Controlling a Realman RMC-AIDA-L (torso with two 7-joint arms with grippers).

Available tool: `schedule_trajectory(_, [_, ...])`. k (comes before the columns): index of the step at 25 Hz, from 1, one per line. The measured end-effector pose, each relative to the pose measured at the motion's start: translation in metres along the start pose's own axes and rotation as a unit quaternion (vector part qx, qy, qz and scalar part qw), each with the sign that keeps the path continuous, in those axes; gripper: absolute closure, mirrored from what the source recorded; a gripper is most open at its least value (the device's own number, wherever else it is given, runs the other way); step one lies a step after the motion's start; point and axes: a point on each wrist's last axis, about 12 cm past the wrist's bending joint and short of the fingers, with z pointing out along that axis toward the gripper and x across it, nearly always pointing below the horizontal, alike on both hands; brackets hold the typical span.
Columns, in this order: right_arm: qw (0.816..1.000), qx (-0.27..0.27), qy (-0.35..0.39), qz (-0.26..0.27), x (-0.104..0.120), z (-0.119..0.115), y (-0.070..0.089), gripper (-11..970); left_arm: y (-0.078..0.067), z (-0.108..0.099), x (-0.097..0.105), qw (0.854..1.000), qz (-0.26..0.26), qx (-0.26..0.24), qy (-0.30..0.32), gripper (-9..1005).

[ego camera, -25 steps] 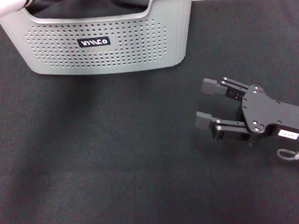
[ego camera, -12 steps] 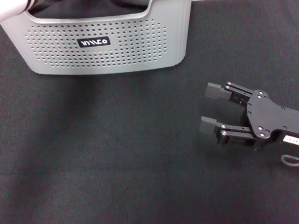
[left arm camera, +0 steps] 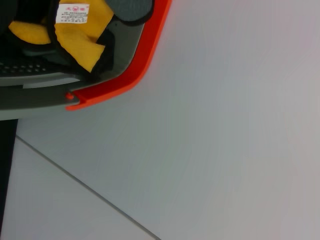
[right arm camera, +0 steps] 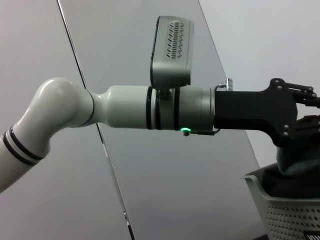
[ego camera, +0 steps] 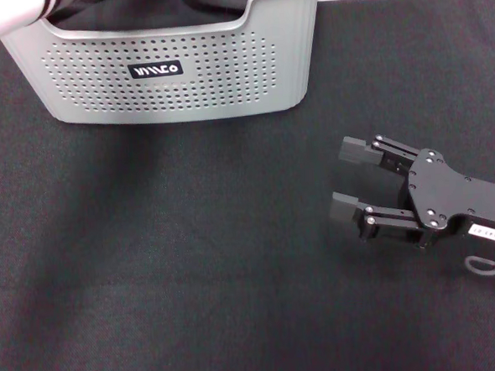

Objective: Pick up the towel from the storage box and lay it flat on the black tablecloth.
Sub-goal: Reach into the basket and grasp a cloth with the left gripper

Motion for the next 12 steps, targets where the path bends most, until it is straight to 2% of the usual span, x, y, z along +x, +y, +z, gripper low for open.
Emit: schedule_trajectory(12, [1.0, 0.002, -0.002, 0.0, 0.0001, -0.0004, 0.0001, 94, -0.0032, 0.0096, 0.0046, 1.0, 0.014, -0.005, 0.001, 625])
